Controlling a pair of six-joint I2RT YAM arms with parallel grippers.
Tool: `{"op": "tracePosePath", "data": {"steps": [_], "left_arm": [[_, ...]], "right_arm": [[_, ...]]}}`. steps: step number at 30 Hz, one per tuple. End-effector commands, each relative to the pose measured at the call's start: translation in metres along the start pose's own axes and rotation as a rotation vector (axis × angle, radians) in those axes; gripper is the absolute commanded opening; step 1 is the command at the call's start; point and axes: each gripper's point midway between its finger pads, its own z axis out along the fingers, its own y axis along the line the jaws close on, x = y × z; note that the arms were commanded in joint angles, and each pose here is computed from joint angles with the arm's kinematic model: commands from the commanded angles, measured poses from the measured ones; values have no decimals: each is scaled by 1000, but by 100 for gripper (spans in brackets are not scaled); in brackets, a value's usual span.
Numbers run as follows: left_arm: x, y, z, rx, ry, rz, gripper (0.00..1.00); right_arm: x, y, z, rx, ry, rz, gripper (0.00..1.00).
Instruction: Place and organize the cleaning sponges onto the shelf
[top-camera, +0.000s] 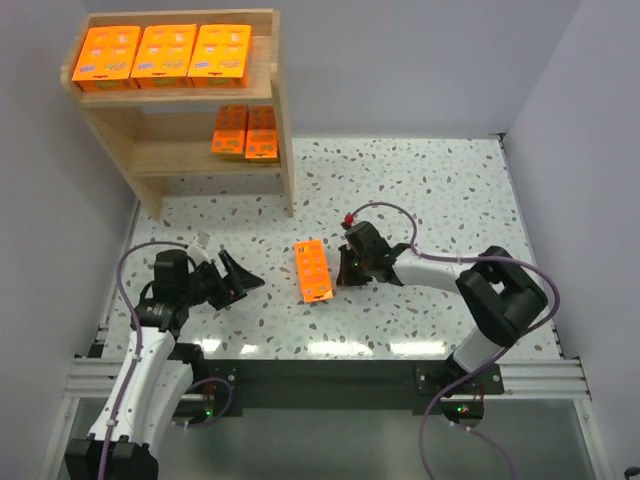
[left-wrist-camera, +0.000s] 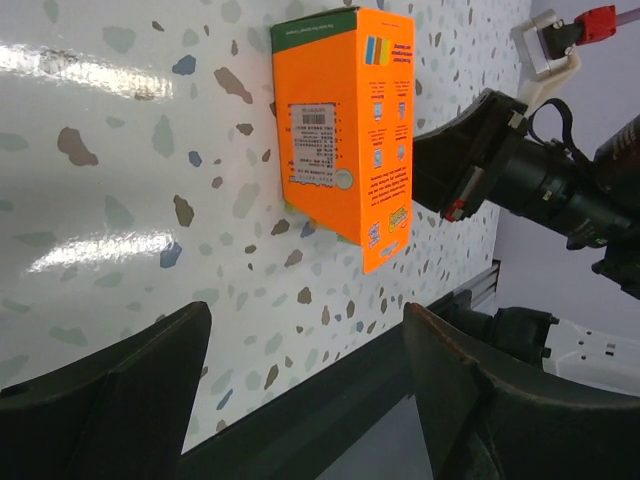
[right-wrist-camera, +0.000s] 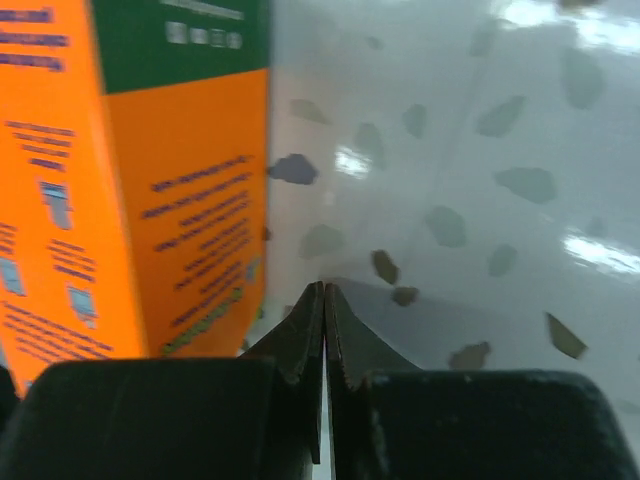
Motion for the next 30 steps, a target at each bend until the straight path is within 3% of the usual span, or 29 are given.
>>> {"op": "tracePosePath", "data": {"steps": [1,9,20,30], "left_arm": [[-4,-15,4,73,-44,17,83],[10,9,16,39,-39,-84,85],[-26,9,40,96,-178,-73,88],[-16,7,59,212,-105,-68,58]], "right_arm": [[-17,68,2,-240,-44,-30,0],[-1,151,12,-460,7,-35,0],[4,142,4,-414,15,-54,0],[22,125,-17,-425,11,-24,0]]}}
